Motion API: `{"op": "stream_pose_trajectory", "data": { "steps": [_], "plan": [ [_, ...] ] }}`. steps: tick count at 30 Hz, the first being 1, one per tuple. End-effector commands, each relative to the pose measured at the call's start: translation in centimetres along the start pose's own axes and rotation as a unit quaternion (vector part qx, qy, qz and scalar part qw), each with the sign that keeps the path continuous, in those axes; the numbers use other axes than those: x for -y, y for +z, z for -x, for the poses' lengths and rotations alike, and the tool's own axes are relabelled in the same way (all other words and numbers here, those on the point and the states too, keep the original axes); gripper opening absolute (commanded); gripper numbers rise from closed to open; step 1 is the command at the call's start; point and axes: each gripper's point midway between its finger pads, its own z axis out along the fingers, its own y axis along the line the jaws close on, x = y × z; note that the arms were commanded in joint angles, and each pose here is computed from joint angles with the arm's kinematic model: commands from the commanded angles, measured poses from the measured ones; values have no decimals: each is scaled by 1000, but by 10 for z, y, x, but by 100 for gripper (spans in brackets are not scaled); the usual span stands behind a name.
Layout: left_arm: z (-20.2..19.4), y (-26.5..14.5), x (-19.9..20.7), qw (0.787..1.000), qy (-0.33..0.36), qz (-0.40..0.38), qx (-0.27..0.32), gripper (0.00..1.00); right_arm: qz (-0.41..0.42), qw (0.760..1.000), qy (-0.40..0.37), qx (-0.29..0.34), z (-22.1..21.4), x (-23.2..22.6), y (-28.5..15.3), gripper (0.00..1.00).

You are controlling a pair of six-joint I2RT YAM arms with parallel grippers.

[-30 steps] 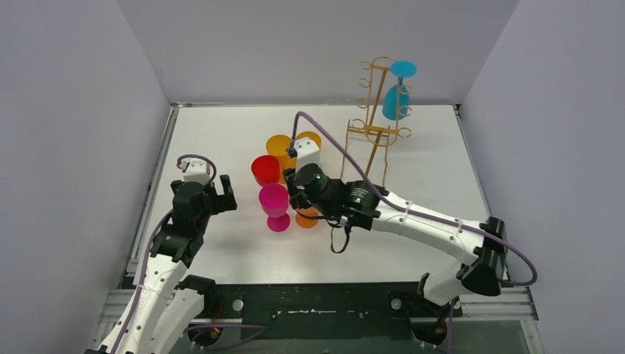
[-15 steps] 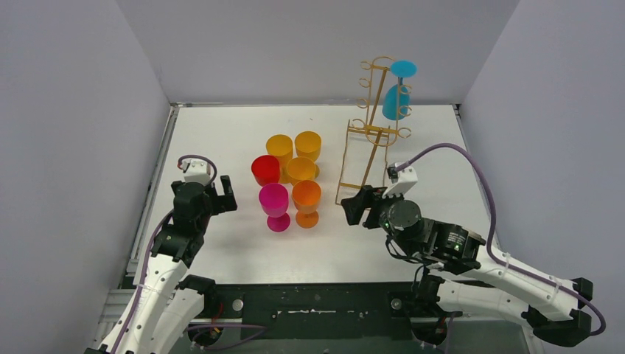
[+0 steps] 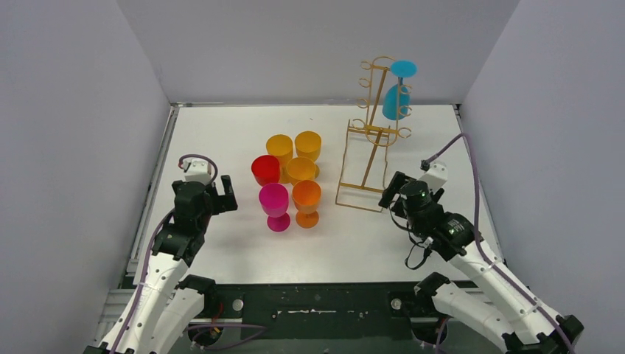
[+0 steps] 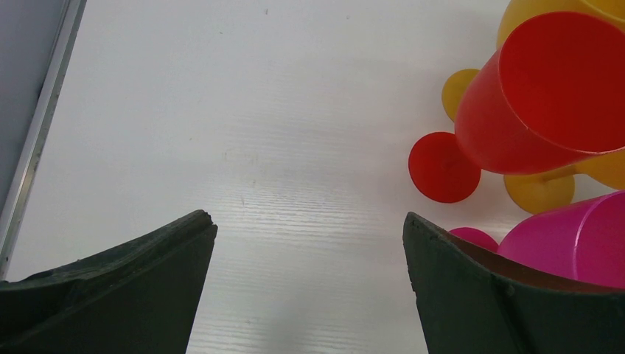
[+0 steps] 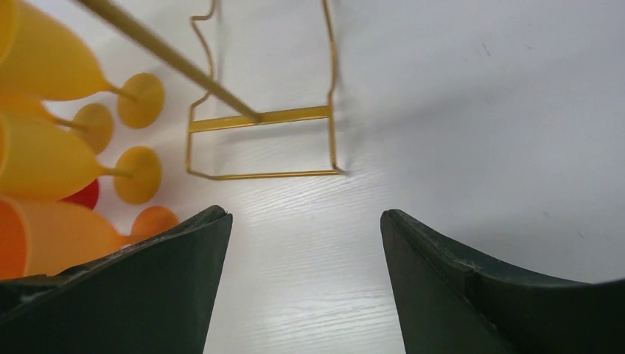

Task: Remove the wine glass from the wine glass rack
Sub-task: Pick up the wine glass from the wine rack.

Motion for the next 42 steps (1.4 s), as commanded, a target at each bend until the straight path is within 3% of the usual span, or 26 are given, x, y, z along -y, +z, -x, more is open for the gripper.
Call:
{"op": "stream_pose_trajectory", "data": {
  "steps": [1, 6, 16, 27, 31, 35, 42],
  "plan": [
    [15, 1, 2, 1000, -5, -1, 25, 97, 3, 999, 43, -34, 3, 16, 22, 75],
    [15, 1, 2, 1000, -6, 1, 27, 97, 10, 994, 107, -26, 16, 38, 38, 76],
    [16, 1, 3, 1000, -4, -1, 27, 97, -19, 975, 210, 76, 119, 47, 46, 78],
    [17, 2, 8, 999, -27, -11, 27, 97, -57, 957, 215, 186, 235, 39, 59, 73],
    [20, -1, 15, 998, -39, -27, 27, 95, -3, 947, 223, 230, 274, 17, 62, 69],
    [22, -4, 6, 999, -38, -7, 37, 95, 68, 948, 210, 228, 300, -17, 71, 68],
    [23, -5, 8, 998, -37, -11, 40, 95, 103, 950, 206, 211, 324, -38, 87, 68]
  ]
}}
